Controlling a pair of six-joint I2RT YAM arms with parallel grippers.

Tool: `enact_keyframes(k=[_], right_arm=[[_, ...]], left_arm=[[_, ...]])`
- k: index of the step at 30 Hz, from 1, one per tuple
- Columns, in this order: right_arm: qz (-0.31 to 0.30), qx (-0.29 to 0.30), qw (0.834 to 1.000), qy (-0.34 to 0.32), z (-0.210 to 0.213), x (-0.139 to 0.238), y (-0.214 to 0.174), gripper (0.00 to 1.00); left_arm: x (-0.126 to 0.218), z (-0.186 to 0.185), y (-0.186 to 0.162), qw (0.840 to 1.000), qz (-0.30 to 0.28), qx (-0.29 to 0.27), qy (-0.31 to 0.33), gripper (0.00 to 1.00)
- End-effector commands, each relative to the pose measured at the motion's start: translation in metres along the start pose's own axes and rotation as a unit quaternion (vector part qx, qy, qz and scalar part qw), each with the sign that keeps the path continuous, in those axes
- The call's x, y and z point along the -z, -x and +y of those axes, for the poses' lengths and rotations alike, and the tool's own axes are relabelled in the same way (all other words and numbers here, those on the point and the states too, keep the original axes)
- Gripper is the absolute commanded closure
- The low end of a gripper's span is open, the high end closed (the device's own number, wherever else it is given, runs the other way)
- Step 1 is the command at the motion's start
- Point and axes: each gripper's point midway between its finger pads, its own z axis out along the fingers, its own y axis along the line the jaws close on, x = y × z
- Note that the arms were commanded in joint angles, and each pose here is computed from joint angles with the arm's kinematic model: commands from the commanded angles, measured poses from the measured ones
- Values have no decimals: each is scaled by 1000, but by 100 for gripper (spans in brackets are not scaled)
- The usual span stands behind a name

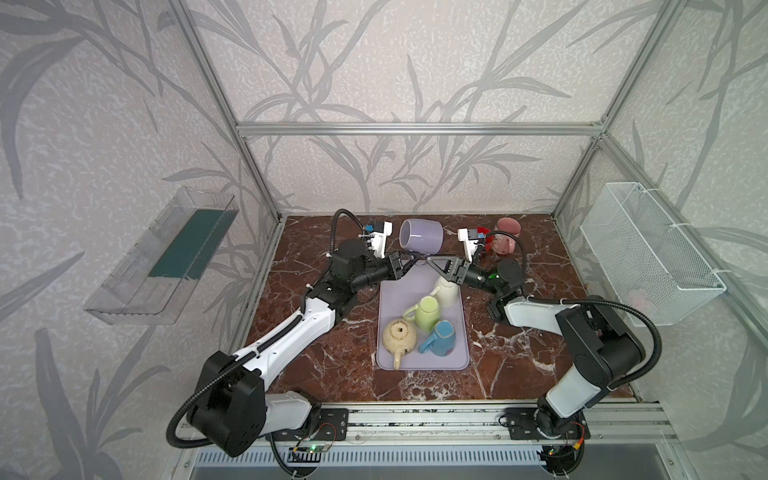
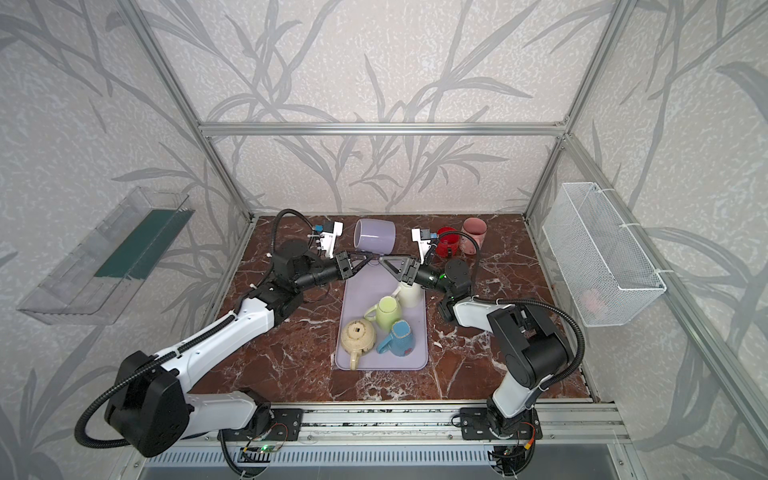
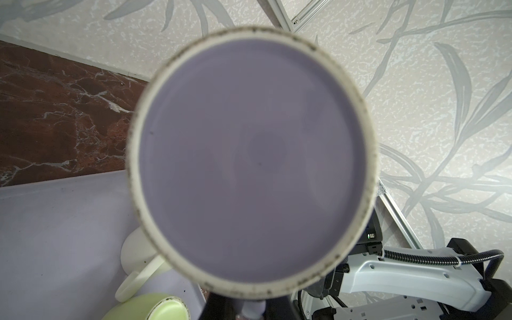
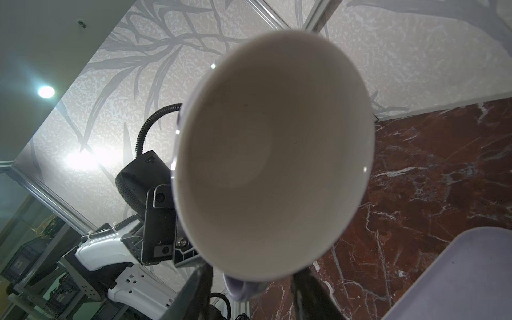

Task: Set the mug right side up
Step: 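Grasp the lavender mug's open end with the right gripper beside the left gripper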

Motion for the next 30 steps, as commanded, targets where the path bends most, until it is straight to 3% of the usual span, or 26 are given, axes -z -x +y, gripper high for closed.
enact_keyframes(k=[1, 21, 30], right_arm=[[-6, 24, 999, 32, 18, -8, 11, 57], [-10, 24, 999, 46, 25, -15, 24, 75], [-16, 23, 999, 44, 26, -14, 27, 93]], left_arm=[[3, -38, 27, 996, -41, -37, -69, 100], [-20, -29, 22, 994, -30, -5, -103, 100], [-27, -21, 11, 995, -21, 8, -102, 100]])
